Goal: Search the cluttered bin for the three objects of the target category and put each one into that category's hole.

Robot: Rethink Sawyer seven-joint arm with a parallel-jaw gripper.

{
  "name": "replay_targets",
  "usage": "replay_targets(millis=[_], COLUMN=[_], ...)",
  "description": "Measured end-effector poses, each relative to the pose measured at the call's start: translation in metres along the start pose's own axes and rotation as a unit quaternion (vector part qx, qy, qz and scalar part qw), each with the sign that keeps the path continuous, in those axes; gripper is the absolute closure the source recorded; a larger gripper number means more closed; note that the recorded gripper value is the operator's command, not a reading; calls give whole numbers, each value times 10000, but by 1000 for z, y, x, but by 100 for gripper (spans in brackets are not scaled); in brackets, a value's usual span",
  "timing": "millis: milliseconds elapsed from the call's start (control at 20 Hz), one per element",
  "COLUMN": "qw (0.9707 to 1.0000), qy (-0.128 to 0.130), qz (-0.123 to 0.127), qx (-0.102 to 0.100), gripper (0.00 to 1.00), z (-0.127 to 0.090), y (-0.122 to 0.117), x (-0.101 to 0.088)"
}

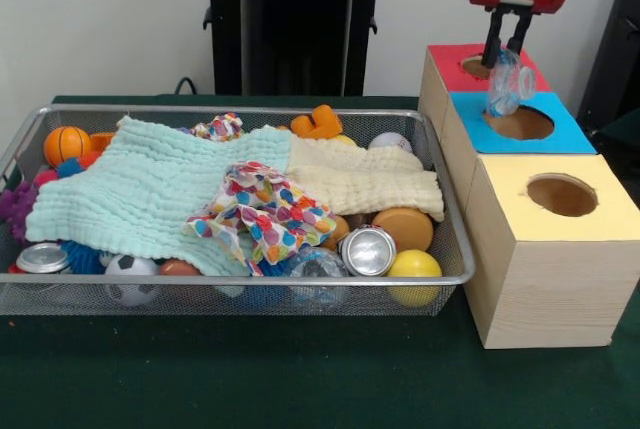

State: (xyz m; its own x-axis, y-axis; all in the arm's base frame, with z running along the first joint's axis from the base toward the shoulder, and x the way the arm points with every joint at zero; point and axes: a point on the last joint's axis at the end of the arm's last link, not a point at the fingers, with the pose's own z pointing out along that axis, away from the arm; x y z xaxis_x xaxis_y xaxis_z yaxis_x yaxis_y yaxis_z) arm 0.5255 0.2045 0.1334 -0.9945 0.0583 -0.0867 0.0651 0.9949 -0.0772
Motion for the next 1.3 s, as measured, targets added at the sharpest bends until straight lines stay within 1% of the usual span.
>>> replay_targets(millis=[400, 600, 1100, 1150, 1300], qw=[10000, 10000, 9998, 9998, 9998], qy=[6, 29, 120, 125, 138], qz=[50, 61, 145, 146, 141], qx=[10, 16, 47, 55, 62], gripper=[100, 100, 100, 0, 0], z=[6, 15, 33, 35, 37], y=[10, 14, 15, 15, 15], x=[-4, -8, -13, -14, -14])
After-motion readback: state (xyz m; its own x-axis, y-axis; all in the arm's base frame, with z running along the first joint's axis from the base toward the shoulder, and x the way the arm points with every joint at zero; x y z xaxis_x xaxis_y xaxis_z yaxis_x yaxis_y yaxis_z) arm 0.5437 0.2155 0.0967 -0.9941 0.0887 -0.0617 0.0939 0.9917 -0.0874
